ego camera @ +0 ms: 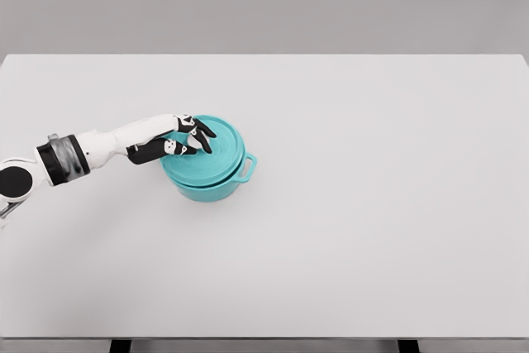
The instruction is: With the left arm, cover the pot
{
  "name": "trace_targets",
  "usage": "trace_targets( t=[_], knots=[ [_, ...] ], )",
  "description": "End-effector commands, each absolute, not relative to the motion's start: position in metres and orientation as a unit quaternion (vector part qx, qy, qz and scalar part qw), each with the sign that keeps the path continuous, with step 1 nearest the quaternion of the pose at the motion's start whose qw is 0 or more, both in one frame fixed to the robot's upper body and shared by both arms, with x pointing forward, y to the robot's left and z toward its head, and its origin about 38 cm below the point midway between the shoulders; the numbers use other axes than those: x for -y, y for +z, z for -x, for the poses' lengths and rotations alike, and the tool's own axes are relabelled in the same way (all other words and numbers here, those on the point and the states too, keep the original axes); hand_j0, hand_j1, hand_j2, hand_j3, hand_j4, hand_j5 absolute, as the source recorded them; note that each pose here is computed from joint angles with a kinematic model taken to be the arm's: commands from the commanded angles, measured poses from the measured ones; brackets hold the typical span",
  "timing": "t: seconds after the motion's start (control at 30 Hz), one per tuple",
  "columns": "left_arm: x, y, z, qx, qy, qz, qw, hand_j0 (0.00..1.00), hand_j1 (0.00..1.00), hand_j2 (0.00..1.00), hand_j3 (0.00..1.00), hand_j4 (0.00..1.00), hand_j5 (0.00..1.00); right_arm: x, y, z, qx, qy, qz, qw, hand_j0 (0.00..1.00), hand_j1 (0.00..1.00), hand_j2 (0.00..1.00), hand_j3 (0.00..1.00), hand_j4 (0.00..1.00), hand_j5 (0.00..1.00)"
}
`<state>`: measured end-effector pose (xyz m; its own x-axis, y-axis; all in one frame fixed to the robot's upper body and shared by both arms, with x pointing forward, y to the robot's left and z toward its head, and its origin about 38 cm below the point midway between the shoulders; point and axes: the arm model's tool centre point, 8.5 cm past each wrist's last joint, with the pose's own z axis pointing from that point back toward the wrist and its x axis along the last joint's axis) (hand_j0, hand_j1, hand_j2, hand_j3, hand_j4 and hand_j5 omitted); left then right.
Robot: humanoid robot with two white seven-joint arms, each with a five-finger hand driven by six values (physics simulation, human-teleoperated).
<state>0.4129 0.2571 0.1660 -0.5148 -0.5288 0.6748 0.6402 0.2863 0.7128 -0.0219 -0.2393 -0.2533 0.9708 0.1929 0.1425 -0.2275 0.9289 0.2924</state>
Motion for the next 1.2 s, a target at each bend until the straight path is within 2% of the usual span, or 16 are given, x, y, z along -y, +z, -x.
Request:
trace_targets(
  t=[0.0,0.43,0.6,1.03,1.17],
  knots=[
    [-0.2528,0.1608,-0.409,0.624,-0.613,0.048,0.482,0.52,0.52,0.52,0.52,0.52,0.52,0.2393,-0.2533,0.0218,0.056,0.107,-0.155,0.98,1.0,1.0,1.0,1.0,1.0,1.0],
    [-0.2502,0.161,-0.4043,0.623,-0.615,0.055,0.48,0.54,0.54,0.54,0.54,0.54,0.54,0.2393,-0.2533,0.0218,0.056,0.107,-0.155,0.98,1.0,1.0,1.0,1.0,1.0,1.0],
    [-0.2517,0.1622,-0.4056,0.623,-0.616,0.051,0.479,0.59,0.59,0.59,0.59,0.59,0.59,0.2393,-0.2533,0.0218,0.056,0.107,-0.155,0.98,1.0,1.0,1.0,1.0,1.0,1.0],
    [-0.254,0.1648,-0.408,0.625,-0.615,0.046,0.479,0.59,0.59,0.59,0.59,0.59,0.59,0.2393,-0.2533,0.0218,0.056,0.107,-0.155,0.98,1.0,1.0,1.0,1.0,1.0,1.0],
    [-0.2544,0.1657,-0.4081,0.626,-0.614,0.046,0.479,0.63,0.63,0.63,0.63,0.63,0.63,0.2393,-0.2533,0.0218,0.056,0.107,-0.155,0.98,1.0,1.0,1.0,1.0,1.0,1.0]
  ],
)
